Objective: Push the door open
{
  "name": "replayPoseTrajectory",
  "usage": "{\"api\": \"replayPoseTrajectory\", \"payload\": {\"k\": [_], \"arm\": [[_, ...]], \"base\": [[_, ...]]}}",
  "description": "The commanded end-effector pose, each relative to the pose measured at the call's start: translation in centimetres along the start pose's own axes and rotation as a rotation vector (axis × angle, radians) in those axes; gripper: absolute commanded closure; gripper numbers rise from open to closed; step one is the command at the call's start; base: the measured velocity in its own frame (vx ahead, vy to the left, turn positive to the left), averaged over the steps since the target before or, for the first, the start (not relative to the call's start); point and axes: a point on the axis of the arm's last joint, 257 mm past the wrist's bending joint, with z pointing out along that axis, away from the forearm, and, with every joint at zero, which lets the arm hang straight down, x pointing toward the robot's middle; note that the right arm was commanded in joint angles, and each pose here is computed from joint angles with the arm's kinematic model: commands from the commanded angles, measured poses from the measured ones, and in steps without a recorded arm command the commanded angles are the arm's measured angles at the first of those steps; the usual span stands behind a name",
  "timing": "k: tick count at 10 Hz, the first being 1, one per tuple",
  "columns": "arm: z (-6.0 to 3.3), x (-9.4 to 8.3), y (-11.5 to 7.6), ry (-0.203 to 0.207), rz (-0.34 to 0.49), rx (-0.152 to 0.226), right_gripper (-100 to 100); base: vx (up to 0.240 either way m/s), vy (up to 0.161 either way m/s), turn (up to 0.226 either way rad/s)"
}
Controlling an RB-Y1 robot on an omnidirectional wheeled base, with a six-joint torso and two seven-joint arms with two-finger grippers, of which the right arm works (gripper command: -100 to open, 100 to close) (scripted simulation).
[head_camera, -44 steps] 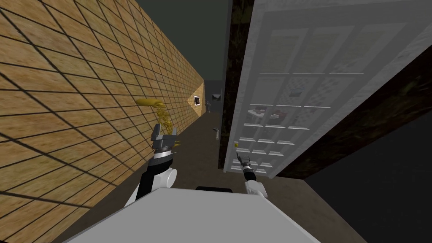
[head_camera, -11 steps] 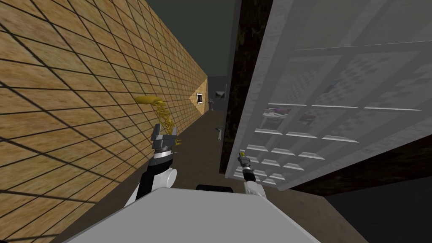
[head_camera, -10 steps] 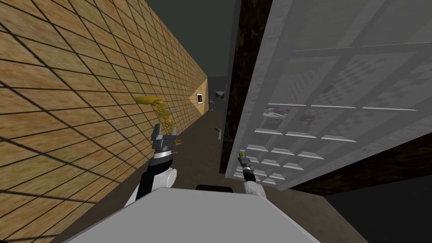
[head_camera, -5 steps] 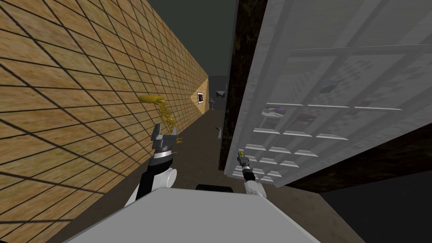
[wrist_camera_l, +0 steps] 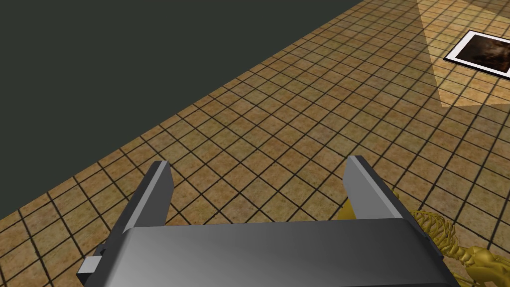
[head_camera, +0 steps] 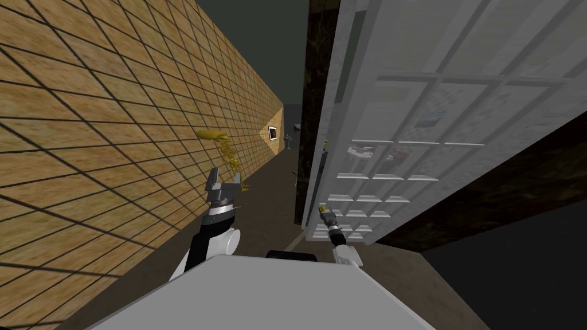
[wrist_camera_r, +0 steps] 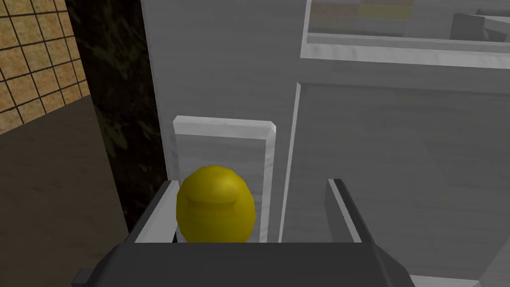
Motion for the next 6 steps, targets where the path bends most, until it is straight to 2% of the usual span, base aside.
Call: {"api": "replayPoseTrajectory", "payload": {"k": [1, 6], "arm": [[0.13, 0.5, 0.4, 0.01, -0.014, 0.024, 100], [0.23, 0.5, -4.1, 0.01, -0.001, 0.164, 100]], "base": [[-0.207, -0.137, -0.006], [-0.206, -0.134, 0.005]]}}
